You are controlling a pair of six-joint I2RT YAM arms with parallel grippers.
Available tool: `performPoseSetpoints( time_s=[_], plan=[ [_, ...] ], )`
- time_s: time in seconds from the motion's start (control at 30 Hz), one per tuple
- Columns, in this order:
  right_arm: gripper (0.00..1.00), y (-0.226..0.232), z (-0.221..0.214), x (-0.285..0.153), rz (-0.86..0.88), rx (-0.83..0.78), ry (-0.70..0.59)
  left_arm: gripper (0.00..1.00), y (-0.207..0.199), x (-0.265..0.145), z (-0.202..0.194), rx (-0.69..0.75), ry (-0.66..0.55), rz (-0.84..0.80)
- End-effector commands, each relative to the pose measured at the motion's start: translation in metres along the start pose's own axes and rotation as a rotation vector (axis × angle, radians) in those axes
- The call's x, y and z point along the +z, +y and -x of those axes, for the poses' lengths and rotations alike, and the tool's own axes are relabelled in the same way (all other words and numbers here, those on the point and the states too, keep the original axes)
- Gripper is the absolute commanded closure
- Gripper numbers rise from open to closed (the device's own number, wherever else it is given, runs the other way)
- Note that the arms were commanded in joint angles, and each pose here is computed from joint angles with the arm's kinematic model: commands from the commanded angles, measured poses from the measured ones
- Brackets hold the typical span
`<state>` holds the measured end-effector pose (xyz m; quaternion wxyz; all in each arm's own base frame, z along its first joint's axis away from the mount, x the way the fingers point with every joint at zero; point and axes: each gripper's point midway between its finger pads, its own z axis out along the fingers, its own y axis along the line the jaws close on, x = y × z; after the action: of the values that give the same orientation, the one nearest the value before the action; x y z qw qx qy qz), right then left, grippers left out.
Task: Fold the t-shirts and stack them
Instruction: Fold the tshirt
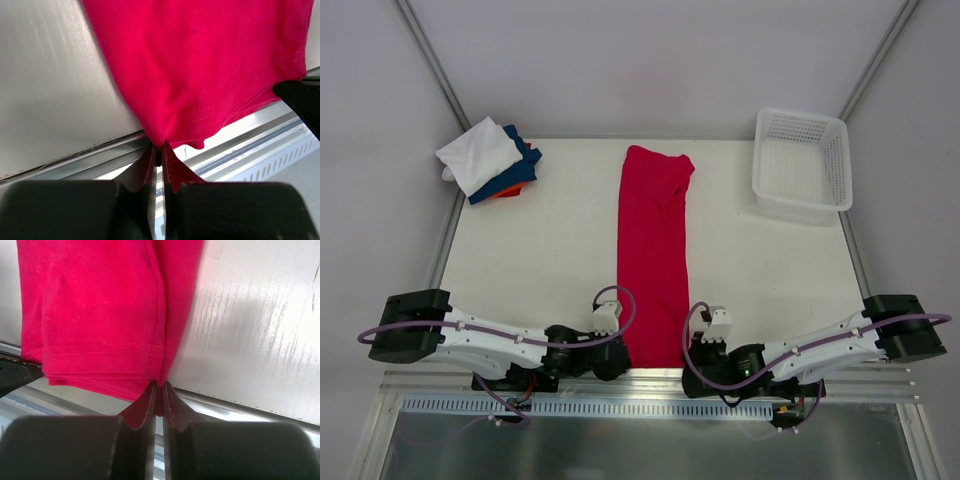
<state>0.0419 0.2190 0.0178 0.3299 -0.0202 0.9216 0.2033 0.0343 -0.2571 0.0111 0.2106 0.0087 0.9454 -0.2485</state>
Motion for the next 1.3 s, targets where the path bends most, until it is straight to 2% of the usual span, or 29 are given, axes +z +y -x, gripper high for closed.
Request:
performPoseSetpoints(
  time_s=[0.0,0.1,0.87,1.27],
  plan=[
    [0.94,0.005,0.006,-0.005,-0.01,-0.02,-0.014,1.0,0.027,0.002,0.0,0.101,-0.012,0.115],
    [1.0,0.007,0.01,-0.007,-0.01,-0.032,-0.024,1.0,0.019,0.0,0.005,0.116,-0.025,0.105],
    [0.99,0.02,0.084,-0.033,-0.003,-0.124,-0.177,1.0,-0.024,-0.051,0.087,0.207,-0.253,0.057],
    [0.99,0.005,0.148,-0.031,-0.091,-0.16,-0.222,1.0,-0.02,-0.057,0.154,0.237,-0.361,0.149]
  ],
)
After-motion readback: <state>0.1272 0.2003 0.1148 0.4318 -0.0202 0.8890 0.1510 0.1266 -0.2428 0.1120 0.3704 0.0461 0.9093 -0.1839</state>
